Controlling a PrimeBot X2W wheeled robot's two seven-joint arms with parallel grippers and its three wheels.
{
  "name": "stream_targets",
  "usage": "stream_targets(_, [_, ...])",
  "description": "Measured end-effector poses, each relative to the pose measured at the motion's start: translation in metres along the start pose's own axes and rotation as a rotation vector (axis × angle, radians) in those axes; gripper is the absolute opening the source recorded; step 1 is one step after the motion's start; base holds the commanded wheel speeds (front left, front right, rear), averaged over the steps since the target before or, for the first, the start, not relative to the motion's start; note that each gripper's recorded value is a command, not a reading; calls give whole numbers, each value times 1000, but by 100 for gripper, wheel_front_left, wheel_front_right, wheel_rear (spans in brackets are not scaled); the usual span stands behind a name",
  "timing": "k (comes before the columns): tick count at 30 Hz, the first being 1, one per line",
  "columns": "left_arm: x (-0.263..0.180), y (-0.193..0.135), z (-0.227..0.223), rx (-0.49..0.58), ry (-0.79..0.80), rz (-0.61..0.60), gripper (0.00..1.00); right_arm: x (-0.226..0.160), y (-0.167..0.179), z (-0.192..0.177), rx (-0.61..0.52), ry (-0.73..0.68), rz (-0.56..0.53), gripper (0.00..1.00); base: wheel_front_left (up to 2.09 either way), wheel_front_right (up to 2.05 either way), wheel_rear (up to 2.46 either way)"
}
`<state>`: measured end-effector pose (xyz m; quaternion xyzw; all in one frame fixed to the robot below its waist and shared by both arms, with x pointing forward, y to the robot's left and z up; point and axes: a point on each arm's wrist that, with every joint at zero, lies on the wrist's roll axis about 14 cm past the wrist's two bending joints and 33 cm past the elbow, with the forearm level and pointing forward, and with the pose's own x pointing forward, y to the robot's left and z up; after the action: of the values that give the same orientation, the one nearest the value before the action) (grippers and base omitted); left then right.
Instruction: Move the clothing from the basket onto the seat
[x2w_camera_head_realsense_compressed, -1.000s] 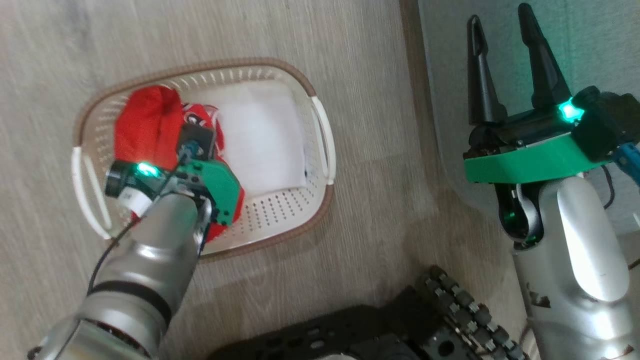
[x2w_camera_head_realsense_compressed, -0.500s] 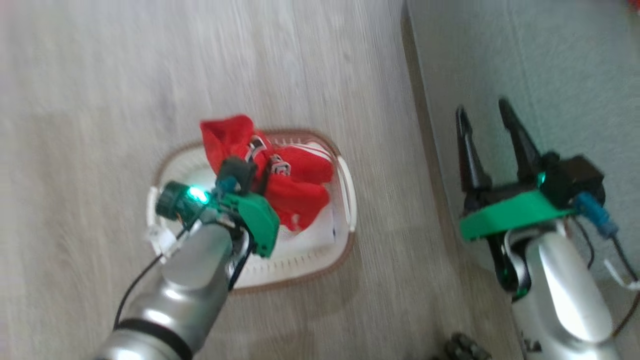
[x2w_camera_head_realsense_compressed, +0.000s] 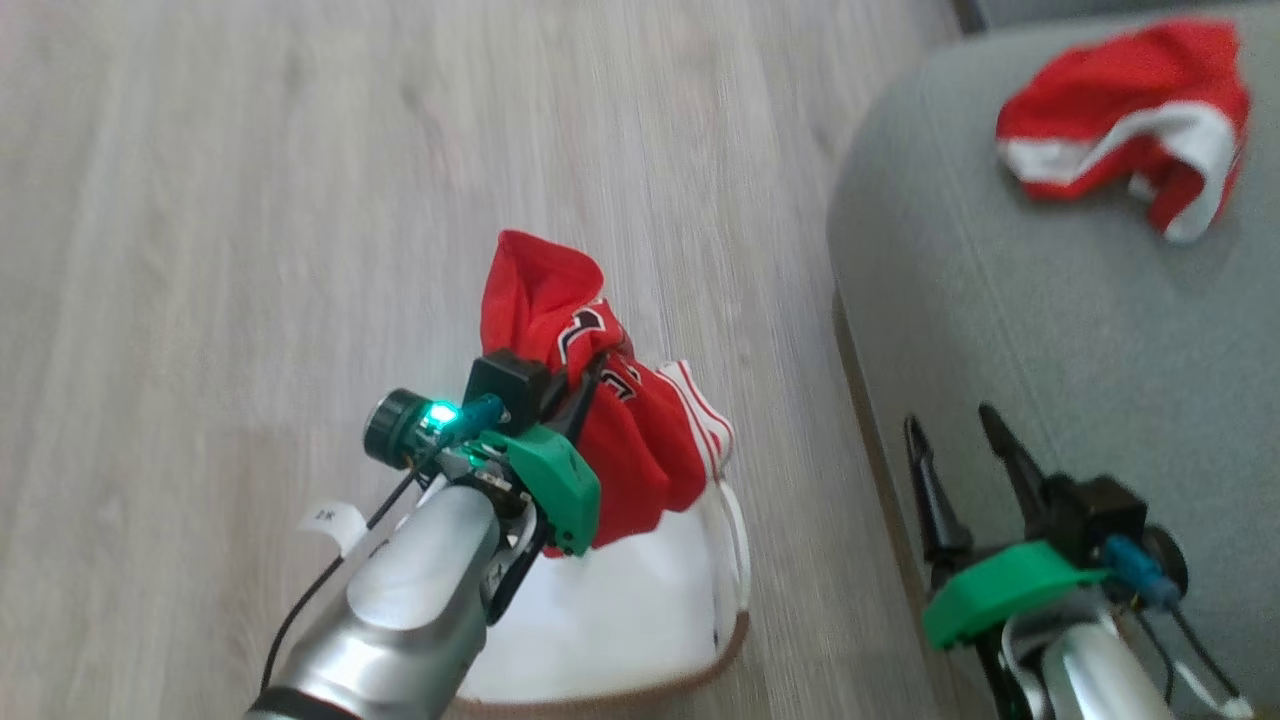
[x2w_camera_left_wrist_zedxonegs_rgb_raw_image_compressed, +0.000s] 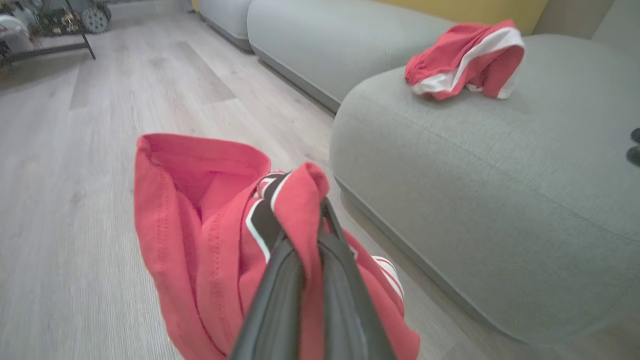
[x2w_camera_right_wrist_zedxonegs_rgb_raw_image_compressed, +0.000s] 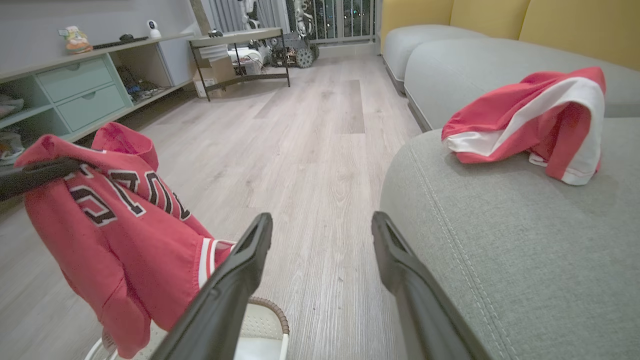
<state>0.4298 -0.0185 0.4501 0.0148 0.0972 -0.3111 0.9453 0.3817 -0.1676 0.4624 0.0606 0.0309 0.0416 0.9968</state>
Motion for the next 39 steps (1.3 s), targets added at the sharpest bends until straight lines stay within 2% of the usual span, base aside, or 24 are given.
stream_targets(6, [-22,-13,61,51,-156,-3,0,-21,15,20,-12,-65,38,100,0,0,0])
stream_targets(17, [-41,-26,143,121,-357,-17,0,-30,41,51,-46,-161,117,100,0,0,0])
stream_targets(20, [-44,-27,163,137,-399,-20,0,-30,59,58,-46,-184,171,100,0,0,0])
stream_targets(30, [-47,-32,184,151,-445,-37,0,-8,109,71,-145,-198,333,100,0,0,0])
stream_targets(39, [-55,-42,192,152,-482,-55,0,13,122,42,-205,-81,395,100,0,0,0])
